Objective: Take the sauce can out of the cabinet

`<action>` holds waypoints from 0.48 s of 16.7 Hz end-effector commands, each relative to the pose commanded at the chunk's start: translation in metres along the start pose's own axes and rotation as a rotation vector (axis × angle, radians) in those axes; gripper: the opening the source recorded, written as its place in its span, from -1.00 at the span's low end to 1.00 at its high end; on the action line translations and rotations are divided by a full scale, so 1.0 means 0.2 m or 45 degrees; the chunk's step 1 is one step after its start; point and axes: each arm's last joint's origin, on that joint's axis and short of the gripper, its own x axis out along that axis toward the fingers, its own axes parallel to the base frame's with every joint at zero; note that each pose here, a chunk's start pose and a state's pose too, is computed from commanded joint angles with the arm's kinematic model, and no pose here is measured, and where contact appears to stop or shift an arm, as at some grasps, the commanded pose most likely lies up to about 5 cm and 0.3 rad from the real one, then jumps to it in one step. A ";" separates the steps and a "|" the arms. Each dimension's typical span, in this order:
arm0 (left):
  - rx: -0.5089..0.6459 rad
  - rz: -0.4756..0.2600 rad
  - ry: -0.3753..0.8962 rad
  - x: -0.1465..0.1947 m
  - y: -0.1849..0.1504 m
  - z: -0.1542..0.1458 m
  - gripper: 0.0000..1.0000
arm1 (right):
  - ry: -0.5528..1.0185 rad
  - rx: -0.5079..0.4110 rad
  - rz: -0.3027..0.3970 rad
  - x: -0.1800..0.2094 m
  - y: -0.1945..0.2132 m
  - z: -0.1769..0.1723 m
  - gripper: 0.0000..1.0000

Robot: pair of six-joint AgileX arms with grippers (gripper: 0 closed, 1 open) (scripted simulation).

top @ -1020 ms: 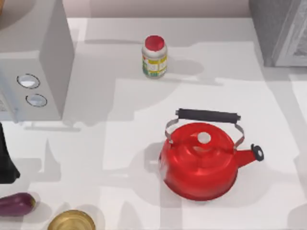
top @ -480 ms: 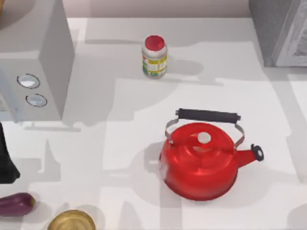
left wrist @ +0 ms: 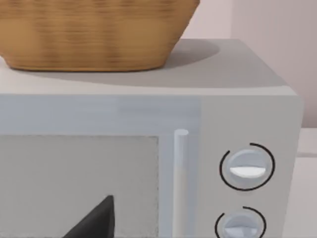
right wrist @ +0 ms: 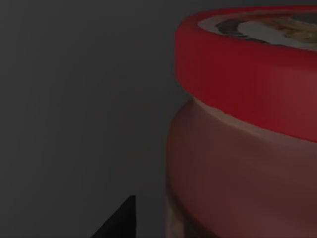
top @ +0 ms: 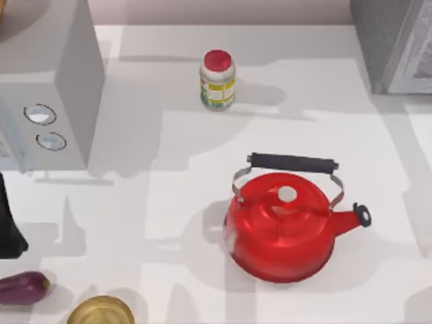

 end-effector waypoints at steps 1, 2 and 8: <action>0.000 0.000 0.000 0.00 0.00 0.00 1.00 | 0.000 0.000 0.000 0.00 0.00 0.00 0.25; 0.000 0.000 0.000 0.00 0.00 0.00 1.00 | 0.000 0.000 0.000 0.00 0.00 0.00 0.10; 0.000 0.000 0.000 0.00 0.00 0.00 1.00 | 0.000 0.000 0.000 0.00 0.00 0.00 -0.81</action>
